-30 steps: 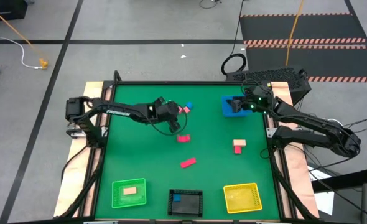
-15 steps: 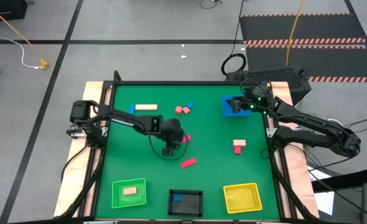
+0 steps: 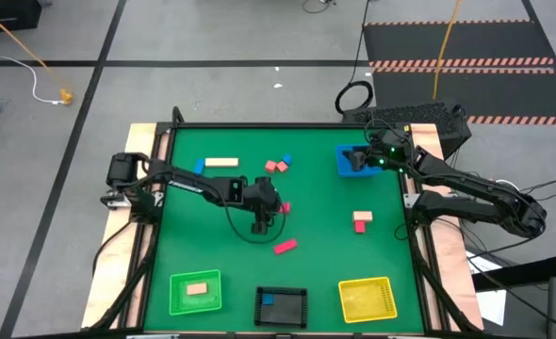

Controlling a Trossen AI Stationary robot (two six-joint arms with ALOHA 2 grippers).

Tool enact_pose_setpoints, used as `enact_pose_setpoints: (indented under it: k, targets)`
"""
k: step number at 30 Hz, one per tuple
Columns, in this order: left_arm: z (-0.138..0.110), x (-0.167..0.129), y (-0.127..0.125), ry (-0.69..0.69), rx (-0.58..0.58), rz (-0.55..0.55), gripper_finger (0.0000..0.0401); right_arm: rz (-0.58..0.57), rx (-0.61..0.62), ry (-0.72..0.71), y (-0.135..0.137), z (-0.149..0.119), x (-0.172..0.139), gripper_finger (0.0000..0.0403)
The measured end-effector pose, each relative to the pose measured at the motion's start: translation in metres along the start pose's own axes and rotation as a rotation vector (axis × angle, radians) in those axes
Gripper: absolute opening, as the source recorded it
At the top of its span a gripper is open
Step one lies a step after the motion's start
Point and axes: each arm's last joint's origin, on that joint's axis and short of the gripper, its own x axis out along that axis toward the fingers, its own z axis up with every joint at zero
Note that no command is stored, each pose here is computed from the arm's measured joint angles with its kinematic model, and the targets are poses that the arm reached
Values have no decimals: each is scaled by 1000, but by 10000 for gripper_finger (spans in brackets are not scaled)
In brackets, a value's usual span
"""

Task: Sort & place blocks by color
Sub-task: Put the red block into the yellow bin

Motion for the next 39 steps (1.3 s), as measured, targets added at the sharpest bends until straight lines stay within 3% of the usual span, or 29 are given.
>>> enact_pose_setpoints:
  k: [16,25,34,39]
  targets:
    - [1,0,6,-21,108,15,159,-1,-15,0,0,0,0,265]
    - [8,-1,8,-91,95,34,159,-1,-14,0,0,0,0,265]
    - [8,-1,9,-91,-115,61,159,-1,-14,0,0,0,0,265]
    - [10,-1,2,-103,-85,56,159,-1,-14,0,0,0,0,265]
